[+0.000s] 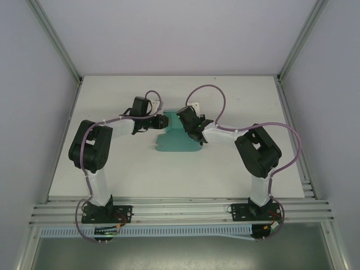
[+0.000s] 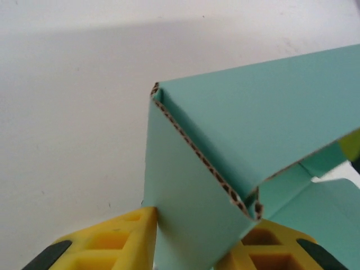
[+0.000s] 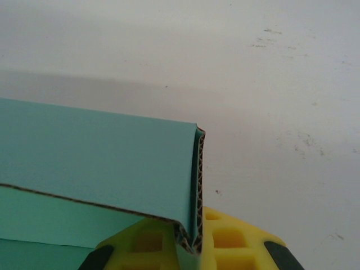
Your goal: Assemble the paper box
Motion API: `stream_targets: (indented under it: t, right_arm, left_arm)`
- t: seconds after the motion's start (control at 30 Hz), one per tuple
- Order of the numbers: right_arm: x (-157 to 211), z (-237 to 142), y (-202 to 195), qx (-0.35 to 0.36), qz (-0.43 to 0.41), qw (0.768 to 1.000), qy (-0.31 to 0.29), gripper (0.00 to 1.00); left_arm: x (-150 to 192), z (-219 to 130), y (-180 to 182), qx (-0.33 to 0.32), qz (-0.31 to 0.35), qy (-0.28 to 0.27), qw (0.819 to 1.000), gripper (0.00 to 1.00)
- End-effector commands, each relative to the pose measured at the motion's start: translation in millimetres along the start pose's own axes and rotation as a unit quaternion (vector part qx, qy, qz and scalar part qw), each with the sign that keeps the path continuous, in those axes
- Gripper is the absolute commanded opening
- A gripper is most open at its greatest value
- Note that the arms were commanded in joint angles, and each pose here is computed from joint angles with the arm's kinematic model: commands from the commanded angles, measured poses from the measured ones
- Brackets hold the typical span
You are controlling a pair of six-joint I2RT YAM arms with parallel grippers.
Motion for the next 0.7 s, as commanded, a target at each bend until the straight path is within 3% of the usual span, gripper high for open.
stream_targets:
  t: [0.0,0.2,0.27,0.33,0.5,0.6,0.67]
  right_arm:
    - [6,-4,13,-0.015,-0.03,0.999,0.012,0.0]
    - [7,-4,14,-0.013,-0.031,0.999,0.012,0.0]
    - [6,-5,15,-0.012,-0.031,0.999,0.01,0.0]
    - [6,-5,15,-0.01,-0.032,0.999,0.007,0.0]
    - [6,-5,16,-0.012,-0.036,0.999,0.006,0.0]
    - [8,-4,15,-0.007,-0.038,0.999,0.008,0.0]
    - [9,-4,15,-0.005,-0.04,0.999,0.009,0.0]
  left_arm:
    - [13,11,28,-0.098,-0.012,0.023,0.995,0.2]
    - [21,10,61,-0.217,-0.031,0.034,0.975,0.21]
    - [26,12,65,-0.238,-0.028,0.048,0.97,0.27]
    - [30,16,66,-0.244,-0.027,0.055,0.968,0.26]
    - [26,20,63,-0.241,-0.034,0.052,0.969,0.12]
    - [24,17,61,-0.241,-0.032,0.049,0.969,0.1]
    - [21,12,65,-0.262,-0.034,0.038,0.964,0.03]
Point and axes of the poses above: each hand's point on the last joint's axis, 136 mm out from that joint toward the fingers, its own z axis out along the fingers, its own y axis along the line the jaws close on, x = y × z, the point moved 4 cm from there along -z, back along the fingers, and after that the axes turned 11 degrees about -z, right-handed, at the moved point
